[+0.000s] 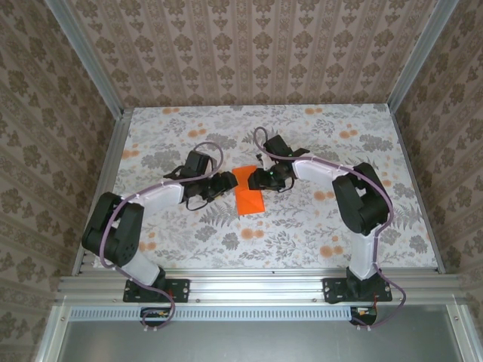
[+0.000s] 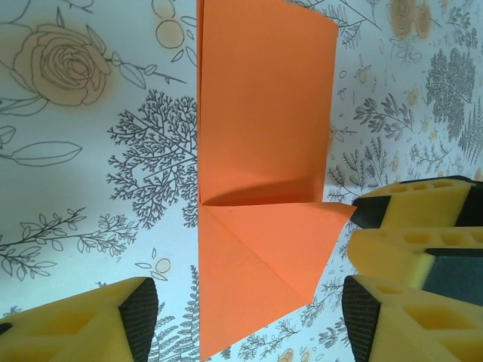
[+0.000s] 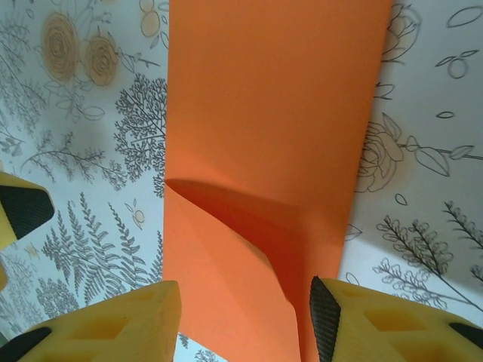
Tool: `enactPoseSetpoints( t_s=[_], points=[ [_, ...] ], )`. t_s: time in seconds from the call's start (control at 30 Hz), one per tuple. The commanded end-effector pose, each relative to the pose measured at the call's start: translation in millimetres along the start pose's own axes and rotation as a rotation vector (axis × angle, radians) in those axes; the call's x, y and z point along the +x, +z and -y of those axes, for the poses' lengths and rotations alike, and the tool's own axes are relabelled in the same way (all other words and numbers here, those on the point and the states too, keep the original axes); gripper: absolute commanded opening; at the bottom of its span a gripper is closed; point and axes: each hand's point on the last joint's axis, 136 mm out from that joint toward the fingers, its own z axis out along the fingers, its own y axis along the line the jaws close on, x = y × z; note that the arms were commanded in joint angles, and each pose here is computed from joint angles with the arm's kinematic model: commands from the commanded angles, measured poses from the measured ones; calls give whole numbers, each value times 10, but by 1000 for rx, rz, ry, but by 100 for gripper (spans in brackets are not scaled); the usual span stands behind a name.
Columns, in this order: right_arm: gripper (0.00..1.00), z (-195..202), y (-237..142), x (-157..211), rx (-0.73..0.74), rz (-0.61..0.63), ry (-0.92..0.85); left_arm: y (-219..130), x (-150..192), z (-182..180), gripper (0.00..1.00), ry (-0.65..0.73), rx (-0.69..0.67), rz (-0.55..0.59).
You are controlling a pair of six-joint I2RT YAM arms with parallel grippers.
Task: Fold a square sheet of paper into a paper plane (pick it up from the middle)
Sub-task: Turn over the paper at the center of the table.
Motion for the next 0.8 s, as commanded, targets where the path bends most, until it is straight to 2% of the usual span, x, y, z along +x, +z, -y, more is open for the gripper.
enactPoseSetpoints(
  t_s=[0.0,0.13,0.37,0.6,0.77],
  points=[
    [48,-61,61,37,-50,-47,-45,36,11,52,69,-17,46,-12],
    [39,-28,115,6,-78,-40,-40,105,64,75,70,-24,86,-40],
    [13,6,183,-33,-181,-31,29,229,146,112,73,-7,144,-77],
    [8,44,150,-158,-335,22,199,364,220,110,75,-2,195,-97],
    [8,138,161,-147,-353,31,276,448,232,169,72,19,199,-102]
  ],
)
